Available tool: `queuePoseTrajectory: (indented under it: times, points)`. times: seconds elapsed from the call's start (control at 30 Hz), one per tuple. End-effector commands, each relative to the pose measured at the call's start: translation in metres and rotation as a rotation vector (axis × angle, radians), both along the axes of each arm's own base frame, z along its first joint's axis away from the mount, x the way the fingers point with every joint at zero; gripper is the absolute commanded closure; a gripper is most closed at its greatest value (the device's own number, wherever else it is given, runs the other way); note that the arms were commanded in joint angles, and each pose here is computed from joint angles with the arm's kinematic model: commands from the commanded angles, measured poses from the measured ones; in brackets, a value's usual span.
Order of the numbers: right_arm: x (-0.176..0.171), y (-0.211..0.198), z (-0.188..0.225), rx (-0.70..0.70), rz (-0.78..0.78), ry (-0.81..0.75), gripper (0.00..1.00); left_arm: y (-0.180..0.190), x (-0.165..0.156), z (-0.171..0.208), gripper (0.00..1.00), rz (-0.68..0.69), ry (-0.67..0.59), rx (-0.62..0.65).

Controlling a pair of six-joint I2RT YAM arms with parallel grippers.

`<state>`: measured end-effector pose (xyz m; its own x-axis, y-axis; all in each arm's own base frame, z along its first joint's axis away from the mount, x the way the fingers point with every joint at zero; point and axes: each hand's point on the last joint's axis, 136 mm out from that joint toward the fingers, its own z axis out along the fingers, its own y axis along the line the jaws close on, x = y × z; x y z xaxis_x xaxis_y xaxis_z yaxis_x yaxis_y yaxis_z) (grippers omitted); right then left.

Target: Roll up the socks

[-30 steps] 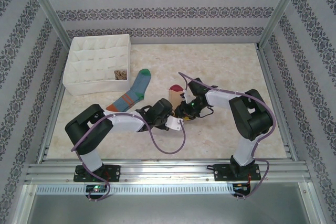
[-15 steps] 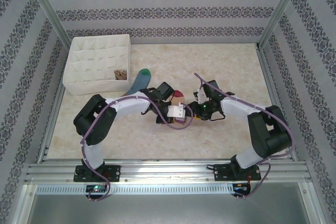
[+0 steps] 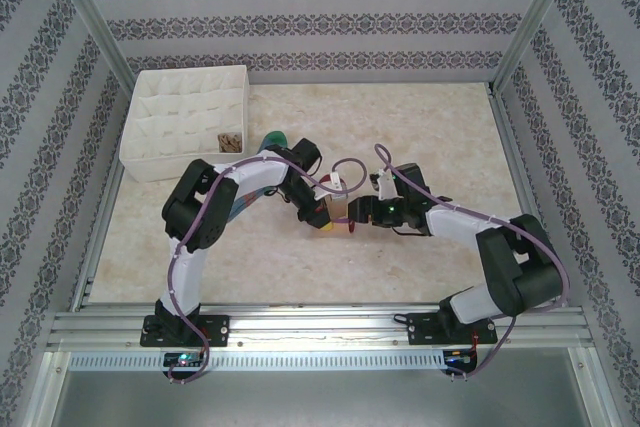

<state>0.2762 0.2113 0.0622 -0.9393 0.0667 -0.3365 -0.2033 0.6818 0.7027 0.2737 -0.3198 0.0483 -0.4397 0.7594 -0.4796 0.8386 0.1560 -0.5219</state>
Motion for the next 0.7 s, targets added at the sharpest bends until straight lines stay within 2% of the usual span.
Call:
queuePoseTrajectory:
  times: [0.0, 0.37, 0.43, 0.57, 0.67]
  points:
    - [0.005, 0.017, 0.01, 0.06, 0.052, -0.053, 0.41, 0.01, -0.013, -0.009, 1.0, 0.059, 0.156, 0.05]
    - [-0.009, 0.037, -0.007, 0.025, 0.129, -0.006, 0.43, 0.012, 0.006, -0.019, 1.0, 0.192, 0.208, 0.039]
    - [-0.012, 0.037, -0.01, 0.01, 0.135, 0.002, 0.48, 0.011, 0.009, -0.019, 1.0, 0.209, 0.208, 0.025]
    - [-0.018, 0.033, -0.017, -0.032, 0.129, 0.033, 0.71, 0.011, 0.013, -0.018, 0.97, 0.222, 0.163, 0.01]
    - [-0.022, 0.028, -0.023, -0.077, 0.119, 0.079, 0.83, 0.012, 0.017, -0.012, 0.9, 0.22, 0.081, -0.02]
